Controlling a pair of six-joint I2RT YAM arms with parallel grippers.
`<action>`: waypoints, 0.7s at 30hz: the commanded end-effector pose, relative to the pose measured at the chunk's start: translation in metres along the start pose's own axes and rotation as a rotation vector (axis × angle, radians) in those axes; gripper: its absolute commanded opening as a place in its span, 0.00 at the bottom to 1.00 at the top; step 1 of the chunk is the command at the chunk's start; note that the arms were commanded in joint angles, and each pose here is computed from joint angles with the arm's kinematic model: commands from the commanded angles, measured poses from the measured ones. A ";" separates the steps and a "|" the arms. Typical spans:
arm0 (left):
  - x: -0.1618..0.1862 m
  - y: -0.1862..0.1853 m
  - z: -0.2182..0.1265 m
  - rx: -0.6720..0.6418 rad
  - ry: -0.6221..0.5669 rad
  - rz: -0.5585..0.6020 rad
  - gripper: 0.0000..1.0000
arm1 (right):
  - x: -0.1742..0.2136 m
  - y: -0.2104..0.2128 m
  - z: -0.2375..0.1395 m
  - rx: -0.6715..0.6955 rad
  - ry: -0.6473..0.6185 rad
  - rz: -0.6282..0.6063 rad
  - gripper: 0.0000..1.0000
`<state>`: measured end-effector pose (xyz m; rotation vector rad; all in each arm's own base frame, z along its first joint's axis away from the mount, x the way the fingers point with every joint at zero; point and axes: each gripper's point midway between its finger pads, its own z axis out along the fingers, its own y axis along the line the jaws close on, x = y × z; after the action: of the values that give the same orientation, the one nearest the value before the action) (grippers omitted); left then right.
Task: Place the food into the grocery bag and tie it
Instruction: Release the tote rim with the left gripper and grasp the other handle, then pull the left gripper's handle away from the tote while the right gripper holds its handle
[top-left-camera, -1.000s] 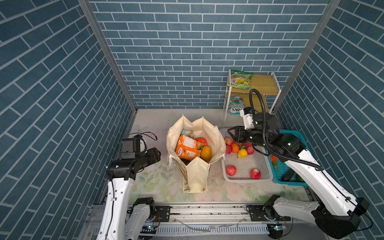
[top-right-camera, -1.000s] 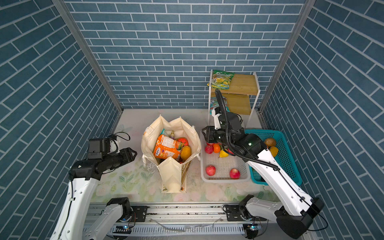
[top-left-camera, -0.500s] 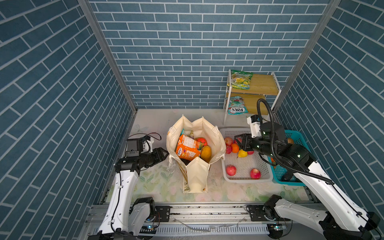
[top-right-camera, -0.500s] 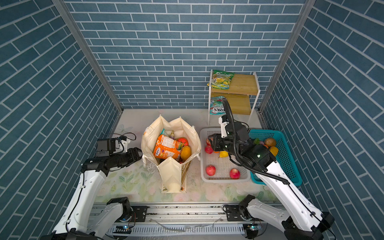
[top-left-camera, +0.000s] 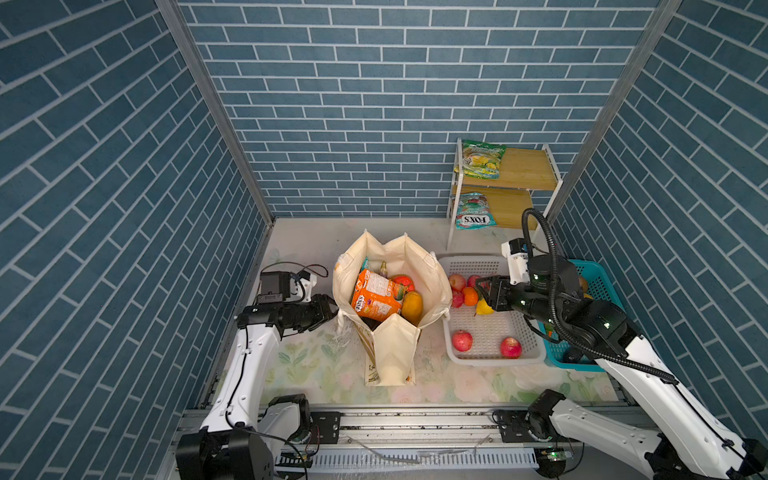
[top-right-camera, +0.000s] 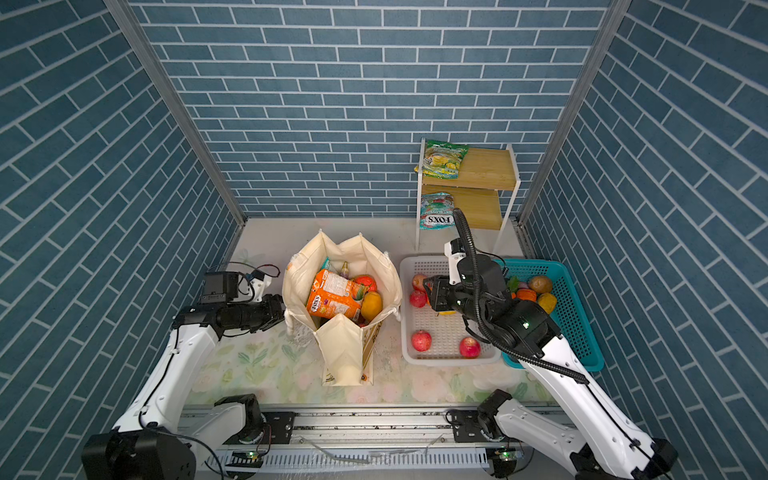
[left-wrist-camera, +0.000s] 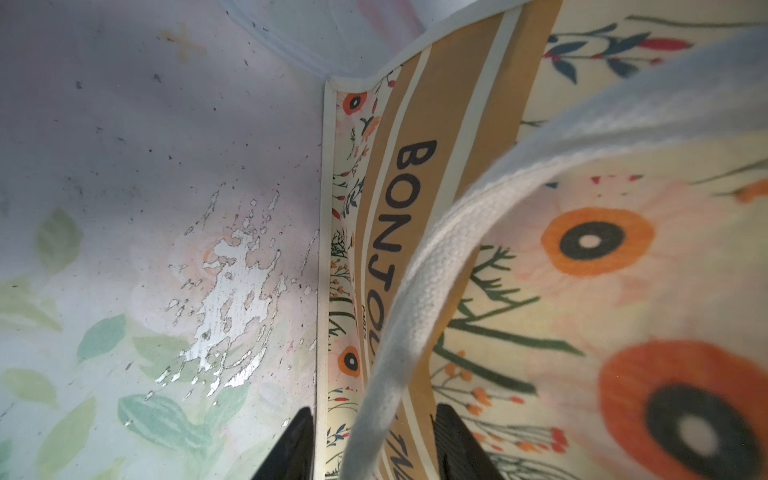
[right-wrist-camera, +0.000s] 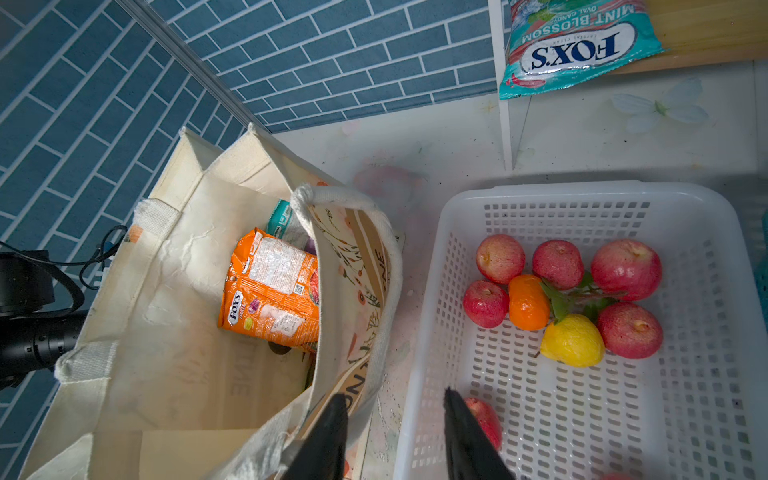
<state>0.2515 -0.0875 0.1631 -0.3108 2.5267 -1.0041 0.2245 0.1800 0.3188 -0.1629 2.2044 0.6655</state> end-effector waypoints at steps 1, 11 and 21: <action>-0.002 -0.005 -0.001 0.029 0.001 0.024 0.46 | 0.003 -0.006 -0.007 0.017 -0.012 0.035 0.39; -0.001 -0.005 0.001 0.043 0.010 0.027 0.29 | 0.016 -0.010 -0.005 0.000 -0.005 0.064 0.37; -0.006 -0.004 -0.005 0.003 -0.026 0.050 0.12 | 0.027 -0.019 0.012 0.000 -0.037 0.087 0.38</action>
<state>0.2522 -0.0898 0.1645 -0.2743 2.5179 -1.0181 0.2143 0.1705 0.2789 -0.1088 2.2301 0.6792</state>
